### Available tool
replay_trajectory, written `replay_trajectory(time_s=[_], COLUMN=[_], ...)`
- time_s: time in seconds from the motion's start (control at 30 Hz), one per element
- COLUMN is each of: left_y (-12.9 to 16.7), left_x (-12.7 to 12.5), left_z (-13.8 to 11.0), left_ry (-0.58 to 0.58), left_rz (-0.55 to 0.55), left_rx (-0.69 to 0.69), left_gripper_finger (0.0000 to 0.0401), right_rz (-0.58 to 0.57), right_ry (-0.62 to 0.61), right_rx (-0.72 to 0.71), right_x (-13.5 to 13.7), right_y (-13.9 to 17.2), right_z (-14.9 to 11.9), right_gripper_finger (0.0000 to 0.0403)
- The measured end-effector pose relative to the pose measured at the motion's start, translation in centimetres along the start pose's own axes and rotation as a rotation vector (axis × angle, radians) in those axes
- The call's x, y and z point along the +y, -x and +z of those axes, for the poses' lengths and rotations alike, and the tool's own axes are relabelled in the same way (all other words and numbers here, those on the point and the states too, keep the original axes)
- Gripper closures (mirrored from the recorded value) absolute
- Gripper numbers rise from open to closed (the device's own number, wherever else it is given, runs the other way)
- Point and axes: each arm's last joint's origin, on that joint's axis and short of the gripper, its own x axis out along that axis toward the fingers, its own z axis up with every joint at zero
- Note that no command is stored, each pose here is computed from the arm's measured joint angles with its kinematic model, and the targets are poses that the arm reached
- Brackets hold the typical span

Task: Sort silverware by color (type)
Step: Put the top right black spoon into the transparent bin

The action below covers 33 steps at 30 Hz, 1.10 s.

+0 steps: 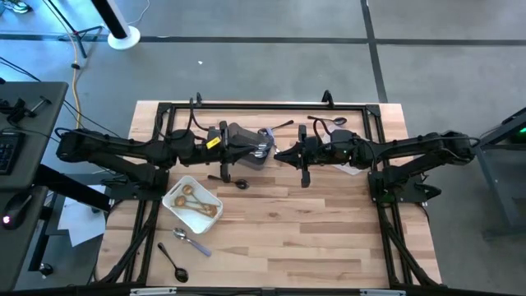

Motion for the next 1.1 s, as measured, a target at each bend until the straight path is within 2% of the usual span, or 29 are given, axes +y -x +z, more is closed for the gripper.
replay_trajectory(time_s=[0.8, 0.97, 1.1], left_y=[0.00, 0.00, 0.00], left_x=[0.13, 0.13, 0.13], left_z=[-0.24, -0.20, -0.20], left_ry=[0.014, 0.039, -0.014], left_rz=[0.032, 0.031, 0.030], left_rx=[0.022, 0.018, 0.019], left_gripper_finger=[0.0401, 0.0401, 0.0401], right_rz=[0.000, 0.000, 0.001], right_ry=[-0.006, -0.114, -0.167], right_rx=[0.000, 0.000, -0.003], right_x=[0.00, 0.01, 0.02], right_y=[0.00, 0.00, 0.00], right_z=[0.00, 0.00, 0.03], right_gripper_finger=[0.0402, 0.0402, 0.0402])
